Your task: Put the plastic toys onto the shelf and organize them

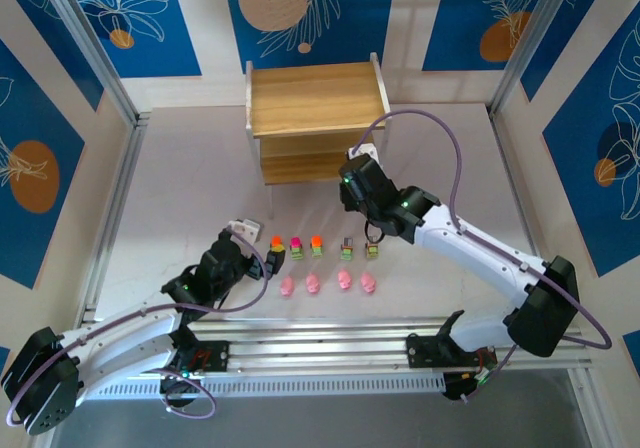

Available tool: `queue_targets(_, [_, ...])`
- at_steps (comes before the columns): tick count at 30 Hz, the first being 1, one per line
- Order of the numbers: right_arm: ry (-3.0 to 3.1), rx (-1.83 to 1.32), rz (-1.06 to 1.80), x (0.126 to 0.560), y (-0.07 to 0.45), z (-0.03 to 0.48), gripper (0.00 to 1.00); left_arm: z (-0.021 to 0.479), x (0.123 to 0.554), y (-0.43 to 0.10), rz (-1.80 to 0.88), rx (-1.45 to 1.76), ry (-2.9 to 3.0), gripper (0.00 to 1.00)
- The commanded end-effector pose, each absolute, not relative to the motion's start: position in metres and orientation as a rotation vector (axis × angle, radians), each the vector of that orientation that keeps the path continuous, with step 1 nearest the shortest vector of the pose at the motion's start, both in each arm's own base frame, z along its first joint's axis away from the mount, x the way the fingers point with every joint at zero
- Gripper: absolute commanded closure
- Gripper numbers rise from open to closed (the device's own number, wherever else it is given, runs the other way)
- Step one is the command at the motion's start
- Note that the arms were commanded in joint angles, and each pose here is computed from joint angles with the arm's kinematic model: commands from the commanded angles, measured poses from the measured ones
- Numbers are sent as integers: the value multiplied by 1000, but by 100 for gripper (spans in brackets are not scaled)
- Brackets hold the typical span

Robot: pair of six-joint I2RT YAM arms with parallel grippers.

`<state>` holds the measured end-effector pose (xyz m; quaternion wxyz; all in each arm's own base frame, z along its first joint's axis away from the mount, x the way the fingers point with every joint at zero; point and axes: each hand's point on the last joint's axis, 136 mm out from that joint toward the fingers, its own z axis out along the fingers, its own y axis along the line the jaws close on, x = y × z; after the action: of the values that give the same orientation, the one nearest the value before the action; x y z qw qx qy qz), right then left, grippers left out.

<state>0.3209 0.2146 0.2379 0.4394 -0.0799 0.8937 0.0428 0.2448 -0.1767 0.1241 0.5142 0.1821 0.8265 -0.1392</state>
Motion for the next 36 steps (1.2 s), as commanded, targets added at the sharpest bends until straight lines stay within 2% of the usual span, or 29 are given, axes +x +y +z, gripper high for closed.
queue_targets(1, [2193, -234, 127, 331, 223, 253, 77, 143, 251, -180, -356, 421, 1939, 0])
queue_targets(16, [2244, -196, 80, 370, 220, 225, 77, 149, 238, -205, -508, 535, 1887, 0])
queue_targets(36, [2215, -101, 35, 403, 212, 214, 75, 147, 241, -206, -499, 539, 1895, 0])
